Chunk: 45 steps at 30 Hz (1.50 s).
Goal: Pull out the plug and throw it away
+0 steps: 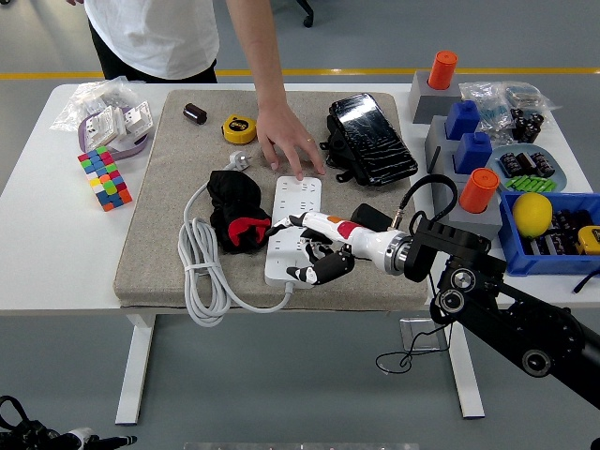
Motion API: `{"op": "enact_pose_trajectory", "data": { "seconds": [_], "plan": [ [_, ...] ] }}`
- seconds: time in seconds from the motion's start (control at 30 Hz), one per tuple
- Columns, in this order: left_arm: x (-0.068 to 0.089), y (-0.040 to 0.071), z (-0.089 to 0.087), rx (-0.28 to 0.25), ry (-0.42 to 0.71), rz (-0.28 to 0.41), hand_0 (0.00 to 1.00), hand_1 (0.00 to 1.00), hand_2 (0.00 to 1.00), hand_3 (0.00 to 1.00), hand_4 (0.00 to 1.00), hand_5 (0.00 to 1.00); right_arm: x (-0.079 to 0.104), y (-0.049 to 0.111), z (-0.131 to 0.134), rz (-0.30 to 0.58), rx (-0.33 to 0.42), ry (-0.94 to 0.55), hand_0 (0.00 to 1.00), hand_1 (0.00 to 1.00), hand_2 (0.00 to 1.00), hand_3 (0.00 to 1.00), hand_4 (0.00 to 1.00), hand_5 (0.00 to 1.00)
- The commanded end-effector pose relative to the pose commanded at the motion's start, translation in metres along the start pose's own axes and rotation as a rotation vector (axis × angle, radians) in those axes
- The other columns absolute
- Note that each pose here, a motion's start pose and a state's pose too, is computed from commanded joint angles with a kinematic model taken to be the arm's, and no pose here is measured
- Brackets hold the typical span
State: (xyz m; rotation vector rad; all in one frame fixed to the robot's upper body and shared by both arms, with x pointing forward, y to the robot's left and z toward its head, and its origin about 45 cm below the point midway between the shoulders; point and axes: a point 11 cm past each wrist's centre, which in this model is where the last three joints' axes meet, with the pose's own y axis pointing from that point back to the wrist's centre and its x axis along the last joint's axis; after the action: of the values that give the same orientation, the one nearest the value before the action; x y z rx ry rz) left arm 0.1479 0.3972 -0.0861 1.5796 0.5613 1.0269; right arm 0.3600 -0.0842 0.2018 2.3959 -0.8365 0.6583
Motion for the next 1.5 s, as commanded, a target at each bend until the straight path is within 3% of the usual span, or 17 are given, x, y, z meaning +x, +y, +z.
{"op": "enact_pose_trajectory", "data": {
  "seconds": [0.1,0.13,0.3,0.33,0.5,0.53,0.7,0.73,0.9,0.93,1.1,1.13,1.5],
  "plan": [
    [0.000,0.000,0.000,-0.002,0.004,0.001,0.534,0.664,0.692,0.668,0.834,0.700,0.011,0.003,0.002,0.055,0.015,-0.020,0.002,0.037,0.167,0.804,0.724,0.002],
    [0.000,0.000,0.000,-0.002,0.006,0.001,0.534,0.664,0.692,0.669,0.835,0.703,0.014,0.005,0.004,0.066,0.015,-0.022,0.210,0.347,0.406,0.806,0.807,0.002],
    [-0.001,0.000,0.000,-0.004,0.011,0.001,0.534,0.664,0.692,0.669,0.835,0.703,0.030,0.013,0.011,0.131,0.012,-0.039,0.210,0.347,0.406,0.806,0.807,0.002],
    [-0.001,0.000,0.000,-0.005,0.010,0.002,0.534,0.664,0.692,0.669,0.835,0.704,0.034,0.016,0.012,0.148,0.014,-0.053,0.567,0.660,0.579,0.860,0.920,0.104],
    [-0.002,0.000,0.000,-0.005,0.017,0.001,0.534,0.664,0.692,0.669,0.835,0.704,0.045,0.030,0.019,0.204,0.015,-0.093,0.567,0.660,0.579,0.860,0.920,0.104],
    [-0.002,0.000,0.000,-0.006,0.019,0.001,0.534,0.664,0.692,0.669,0.835,0.707,0.048,0.033,0.020,0.216,0.017,-0.094,0.746,0.787,0.760,0.880,0.998,0.166],
    [0.000,0.000,0.002,-0.010,0.014,0.004,0.534,0.664,0.692,0.669,0.835,0.707,0.062,0.049,0.025,0.272,0.027,-0.140,0.746,0.787,0.760,0.880,0.998,0.166],
    [0.000,0.000,0.003,-0.011,0.014,0.005,0.534,0.664,0.693,0.669,0.836,0.705,0.066,0.053,0.025,0.283,0.029,-0.147,0.818,0.840,0.812,0.891,0.998,0.309],
    [0.001,0.000,0.004,-0.016,0.020,0.006,0.534,0.664,0.693,0.669,0.836,0.705,0.079,0.069,0.028,0.323,0.035,-0.161,0.818,0.840,0.812,0.891,0.998,0.309],
    [0.001,0.000,0.004,-0.016,0.020,0.007,0.533,0.664,0.693,0.670,0.835,0.705,0.081,0.073,0.029,0.329,0.034,-0.163,0.851,0.871,0.837,0.901,0.998,0.459],
    [0.003,0.000,0.004,-0.016,0.019,0.011,0.533,0.664,0.693,0.670,0.835,0.705,0.089,0.088,0.037,0.347,0.019,-0.186,0.851,0.871,0.837,0.901,0.998,0.459],
    [0.003,0.000,0.004,-0.016,0.020,0.012,0.534,0.664,0.693,0.668,0.834,0.705,0.091,0.091,0.038,0.353,0.016,-0.185,0.866,0.881,0.850,0.901,0.998,0.547],
    [0.010,0.001,0.006,-0.017,0.016,0.023,0.533,0.664,0.693,0.668,0.833,0.706,0.090,0.112,0.038,0.385,0.028,-0.201,0.866,0.880,0.852,0.901,0.998,0.563]
  ]
}}
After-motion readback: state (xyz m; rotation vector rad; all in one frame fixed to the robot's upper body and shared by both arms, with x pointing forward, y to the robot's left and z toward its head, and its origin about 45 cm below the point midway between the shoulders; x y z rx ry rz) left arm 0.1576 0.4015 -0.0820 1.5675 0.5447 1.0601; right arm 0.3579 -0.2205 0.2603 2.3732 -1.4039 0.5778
